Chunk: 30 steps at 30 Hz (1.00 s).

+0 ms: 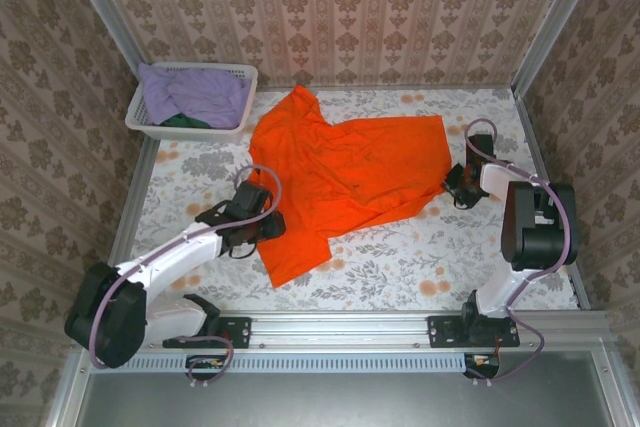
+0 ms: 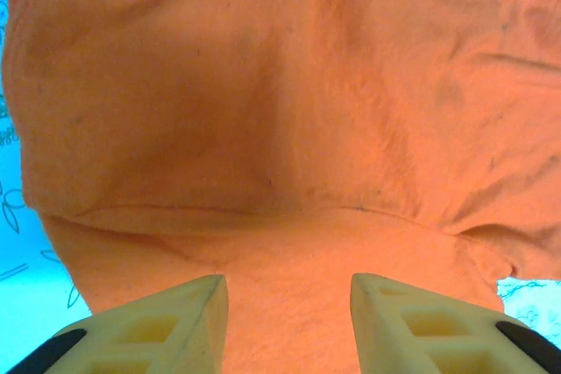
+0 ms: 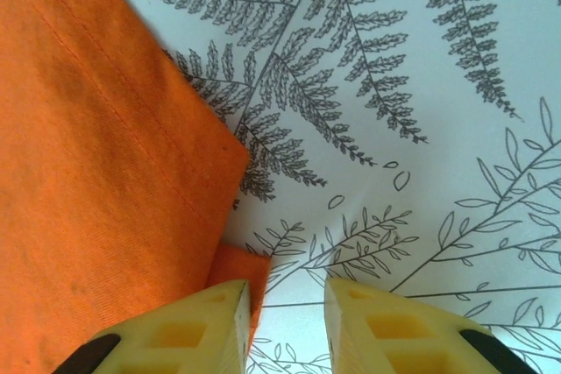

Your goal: Fold and stack the t-shirts

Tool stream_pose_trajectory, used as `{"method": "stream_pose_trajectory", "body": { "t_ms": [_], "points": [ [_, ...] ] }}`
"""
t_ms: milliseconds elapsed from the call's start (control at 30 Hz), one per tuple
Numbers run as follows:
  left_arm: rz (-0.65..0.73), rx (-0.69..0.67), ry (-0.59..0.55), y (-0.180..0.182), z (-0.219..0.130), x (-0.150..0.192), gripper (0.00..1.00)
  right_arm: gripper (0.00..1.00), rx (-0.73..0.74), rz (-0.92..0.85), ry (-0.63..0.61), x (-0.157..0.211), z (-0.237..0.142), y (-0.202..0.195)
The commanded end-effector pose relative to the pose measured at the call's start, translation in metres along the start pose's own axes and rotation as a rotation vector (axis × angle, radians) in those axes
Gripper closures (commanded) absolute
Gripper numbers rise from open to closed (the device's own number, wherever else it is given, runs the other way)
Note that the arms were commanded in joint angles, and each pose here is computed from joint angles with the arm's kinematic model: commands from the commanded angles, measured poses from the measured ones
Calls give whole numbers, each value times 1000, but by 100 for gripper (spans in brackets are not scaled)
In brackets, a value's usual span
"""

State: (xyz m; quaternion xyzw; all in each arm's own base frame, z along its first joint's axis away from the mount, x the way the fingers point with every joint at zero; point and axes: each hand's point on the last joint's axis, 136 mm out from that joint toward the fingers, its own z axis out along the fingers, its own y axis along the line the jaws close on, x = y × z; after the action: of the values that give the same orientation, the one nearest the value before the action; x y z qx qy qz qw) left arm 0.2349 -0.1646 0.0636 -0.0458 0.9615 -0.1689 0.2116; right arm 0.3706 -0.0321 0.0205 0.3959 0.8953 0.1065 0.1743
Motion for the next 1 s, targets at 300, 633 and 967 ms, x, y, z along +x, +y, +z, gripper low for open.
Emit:
{"method": "stream_pose_trajectory", "body": {
  "t_ms": [300,633,967],
  "points": [
    [16,-79,24,20,7,22,59,72,-65,34,3,-6,4,15],
    [-1,-99,11,24,15,21,64,95,2,46,45,0,18,3],
    [-6,-105,3,25,15,19,67,100,-64,23,-21,1,-35,10]
  ]
}}
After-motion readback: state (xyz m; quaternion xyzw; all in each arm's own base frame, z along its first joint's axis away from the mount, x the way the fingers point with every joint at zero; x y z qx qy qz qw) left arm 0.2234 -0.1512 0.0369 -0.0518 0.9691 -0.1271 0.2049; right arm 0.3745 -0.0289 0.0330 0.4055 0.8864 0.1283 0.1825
